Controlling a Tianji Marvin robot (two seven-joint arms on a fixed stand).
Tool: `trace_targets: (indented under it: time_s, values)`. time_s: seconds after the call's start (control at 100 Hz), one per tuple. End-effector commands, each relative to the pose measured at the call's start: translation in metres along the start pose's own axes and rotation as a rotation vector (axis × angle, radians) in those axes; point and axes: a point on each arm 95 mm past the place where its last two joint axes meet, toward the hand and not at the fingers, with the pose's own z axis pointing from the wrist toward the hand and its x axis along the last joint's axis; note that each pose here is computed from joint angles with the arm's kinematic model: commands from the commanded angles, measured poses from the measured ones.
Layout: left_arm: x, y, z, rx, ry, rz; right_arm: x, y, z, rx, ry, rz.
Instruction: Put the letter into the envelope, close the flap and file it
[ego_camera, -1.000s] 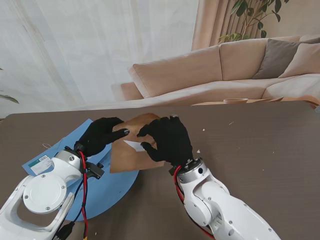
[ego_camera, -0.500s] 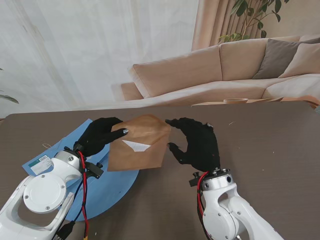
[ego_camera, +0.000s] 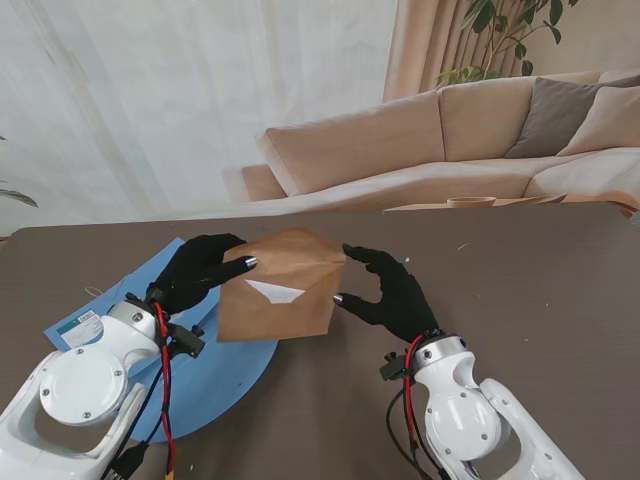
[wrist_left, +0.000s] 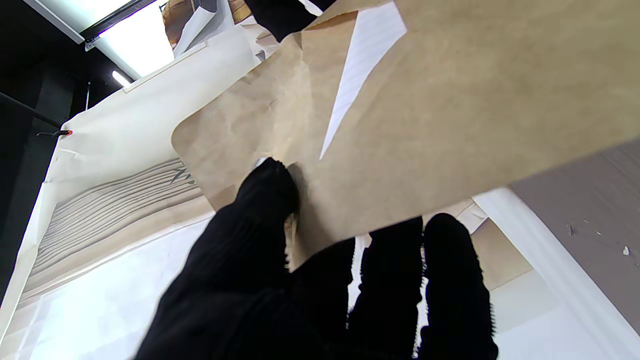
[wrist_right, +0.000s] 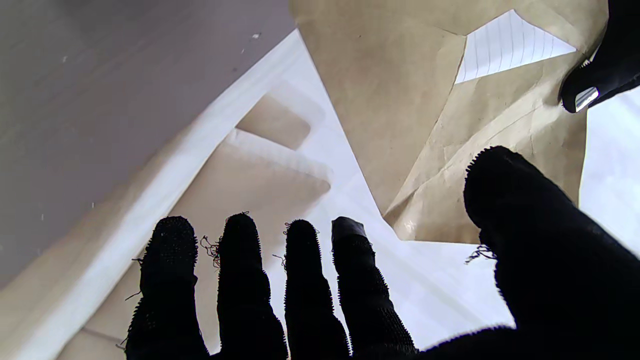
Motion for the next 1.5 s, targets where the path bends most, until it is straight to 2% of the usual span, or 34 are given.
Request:
trace_targets:
  time_s: [0.0, 0.23, 0.38, 0.56, 0.79, 0.98, 1.36, 1.49]
  values:
    - [0.004, 0.003, -0.002, -0.023, 0.013, -0.024, 0.000, -0.005, 0.003, 0.022, 0.007, 0.015]
    - [0.005, 0.003, -0.006, -0.042, 0.027, -0.082, 0.000, -0.015, 0.016, 0.100, 0.020, 0.186]
    - [0.006, 0.002, -0.007, -0.047, 0.030, -0.092, 0.001, -0.018, 0.023, 0.102, 0.039, 0.252]
    - [0.005, 0.002, -0.007, -0.032, 0.035, -0.095, 0.007, -0.020, 0.028, 0.130, 0.066, 0.429]
    - [0.000, 0.002, -0.004, -0.001, 0.028, -0.091, 0.010, -0.021, 0.030, 0.120, 0.068, 0.507]
    - [-0.002, 0.001, -0.005, -0.016, 0.026, -0.084, 0.011, -0.020, 0.031, 0.095, 0.056, 0.514]
    - [-0.003, -0.005, -0.015, -0.106, 0.054, -0.062, 0.008, -0.012, 0.029, 0.005, -0.004, 0.448]
    - [0.000, -0.003, -0.014, -0.077, 0.046, -0.101, 0.007, -0.011, 0.027, 0.006, 0.004, 0.454]
